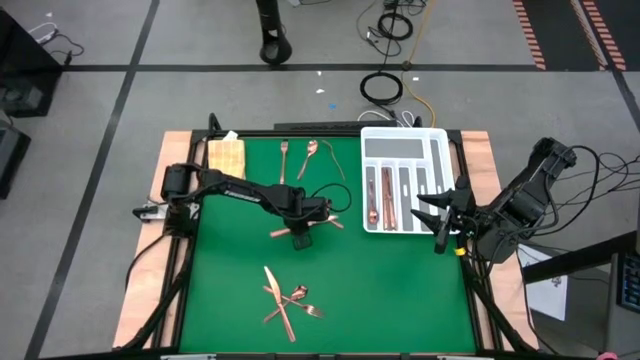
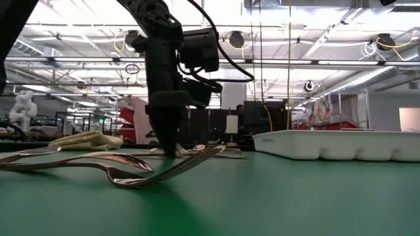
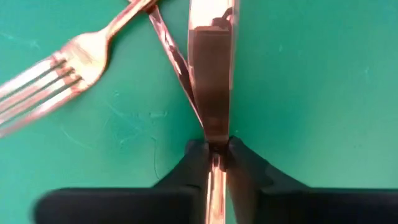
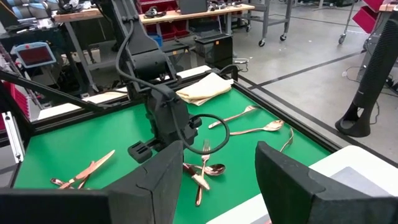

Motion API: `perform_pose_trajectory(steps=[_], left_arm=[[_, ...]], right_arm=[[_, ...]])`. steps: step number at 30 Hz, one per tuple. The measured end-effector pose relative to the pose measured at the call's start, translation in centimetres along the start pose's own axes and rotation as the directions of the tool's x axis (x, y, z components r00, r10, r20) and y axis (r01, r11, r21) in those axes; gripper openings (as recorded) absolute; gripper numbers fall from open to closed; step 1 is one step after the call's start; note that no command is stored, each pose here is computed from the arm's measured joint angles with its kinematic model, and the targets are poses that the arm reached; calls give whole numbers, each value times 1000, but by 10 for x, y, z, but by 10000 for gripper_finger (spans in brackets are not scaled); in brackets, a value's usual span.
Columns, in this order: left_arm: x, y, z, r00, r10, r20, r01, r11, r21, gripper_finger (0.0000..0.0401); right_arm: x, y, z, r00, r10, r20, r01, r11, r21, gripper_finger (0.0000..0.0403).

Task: Sort silverware
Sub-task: Put the top gold table knife into the silverware organizer

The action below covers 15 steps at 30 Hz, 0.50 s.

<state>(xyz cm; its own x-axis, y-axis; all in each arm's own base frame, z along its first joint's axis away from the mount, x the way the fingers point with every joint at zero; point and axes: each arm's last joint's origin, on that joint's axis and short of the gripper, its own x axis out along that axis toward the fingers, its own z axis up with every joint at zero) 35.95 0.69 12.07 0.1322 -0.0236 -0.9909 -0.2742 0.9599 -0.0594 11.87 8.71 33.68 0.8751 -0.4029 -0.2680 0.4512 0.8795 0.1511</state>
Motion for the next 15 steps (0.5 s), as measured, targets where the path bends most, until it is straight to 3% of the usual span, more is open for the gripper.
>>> perform_pose_trajectory(steps=[12,15], left_arm=[[-23,-2,4,998,24,50,-22,998,-54,25],[-29,-2,3,998,35,61,-30,997,-69,0]], right_arm=[[0,0,0,1000,-1,-1,1,1000,-6,187],[0,-1,-1,1000,-3,-3,3,1000,-12,187]])
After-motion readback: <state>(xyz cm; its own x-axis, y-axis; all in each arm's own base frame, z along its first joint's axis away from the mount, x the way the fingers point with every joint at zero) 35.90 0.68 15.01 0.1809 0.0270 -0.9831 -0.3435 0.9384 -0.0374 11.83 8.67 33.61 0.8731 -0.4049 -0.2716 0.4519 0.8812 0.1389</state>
